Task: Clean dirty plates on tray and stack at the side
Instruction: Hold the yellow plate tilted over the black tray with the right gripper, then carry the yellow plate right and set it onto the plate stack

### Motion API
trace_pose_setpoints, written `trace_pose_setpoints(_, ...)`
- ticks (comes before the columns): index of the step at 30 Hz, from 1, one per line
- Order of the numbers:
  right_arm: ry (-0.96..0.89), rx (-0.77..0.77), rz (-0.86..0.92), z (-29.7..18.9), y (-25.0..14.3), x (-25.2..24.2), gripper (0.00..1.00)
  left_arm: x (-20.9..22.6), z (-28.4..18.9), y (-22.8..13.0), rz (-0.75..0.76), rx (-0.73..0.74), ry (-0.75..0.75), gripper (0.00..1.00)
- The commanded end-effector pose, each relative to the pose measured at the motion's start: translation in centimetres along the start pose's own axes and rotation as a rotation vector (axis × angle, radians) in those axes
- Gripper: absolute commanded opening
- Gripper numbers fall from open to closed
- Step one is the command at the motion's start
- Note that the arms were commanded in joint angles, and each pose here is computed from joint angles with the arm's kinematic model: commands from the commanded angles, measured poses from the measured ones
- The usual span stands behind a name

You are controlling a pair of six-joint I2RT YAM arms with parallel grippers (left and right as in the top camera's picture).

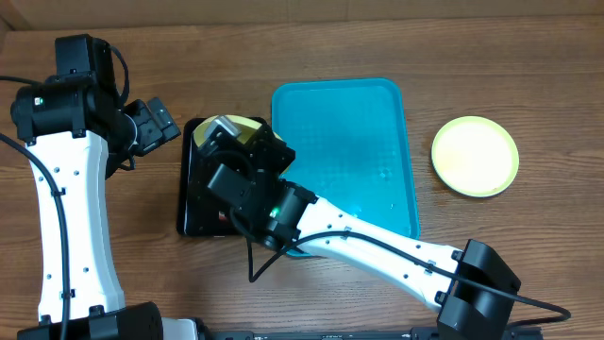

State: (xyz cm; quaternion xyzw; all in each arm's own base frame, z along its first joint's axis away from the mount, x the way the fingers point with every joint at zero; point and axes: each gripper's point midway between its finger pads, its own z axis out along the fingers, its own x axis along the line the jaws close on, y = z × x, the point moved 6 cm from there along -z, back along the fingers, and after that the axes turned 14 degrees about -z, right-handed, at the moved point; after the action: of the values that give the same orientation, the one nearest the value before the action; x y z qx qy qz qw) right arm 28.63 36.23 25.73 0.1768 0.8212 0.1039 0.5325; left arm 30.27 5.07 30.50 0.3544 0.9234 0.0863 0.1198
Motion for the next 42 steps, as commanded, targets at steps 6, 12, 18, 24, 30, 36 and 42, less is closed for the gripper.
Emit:
trace_pose_setpoints(6, -0.024, -0.036, -0.073, -1.1, 1.1, -0.6, 0.04, -0.1, -0.5, 0.2, 0.005, -0.015, -0.012, 1.00)
trace_pose_setpoints(12, -0.023, -0.037, -0.073, -1.1, 1.1, -0.6, 0.04, -0.1, -0.5, 0.2, 0.005, -0.015, -0.012, 1.00)
trace_pose_setpoints(18, -0.023, -0.037, -0.073, -1.1, 1.1, -0.6, 0.04, -0.1, -0.5, 0.2, 0.005, -0.015, -0.012, 1.00)
trace_pose_setpoints(24, -0.023, -0.036, -0.073, -1.1, 1.1, -0.6, 0.04, -0.1, -0.5, 0.2, 0.005, -0.015, -0.012, 1.00)
trace_pose_setpoints(30, -0.023, -0.037, -0.066, -1.1, 1.1, -0.6, 0.04, -0.1, -0.5, 0.2, 0.005, -0.015, -0.012, 1.00)
trace_pose_setpoints(36, 0.096, -0.010, 0.295, 1.3, -0.1, -0.7, 0.04, -0.1, -0.5, 0.2, 0.005, -0.015, -0.012, 1.00)
trace_pose_setpoints(42, 0.477, 0.142, 0.693, 5.4, -4.1, -0.9, 0.04, -0.1, -0.5, 0.2, 0.005, -0.015, -0.012, 1.00)
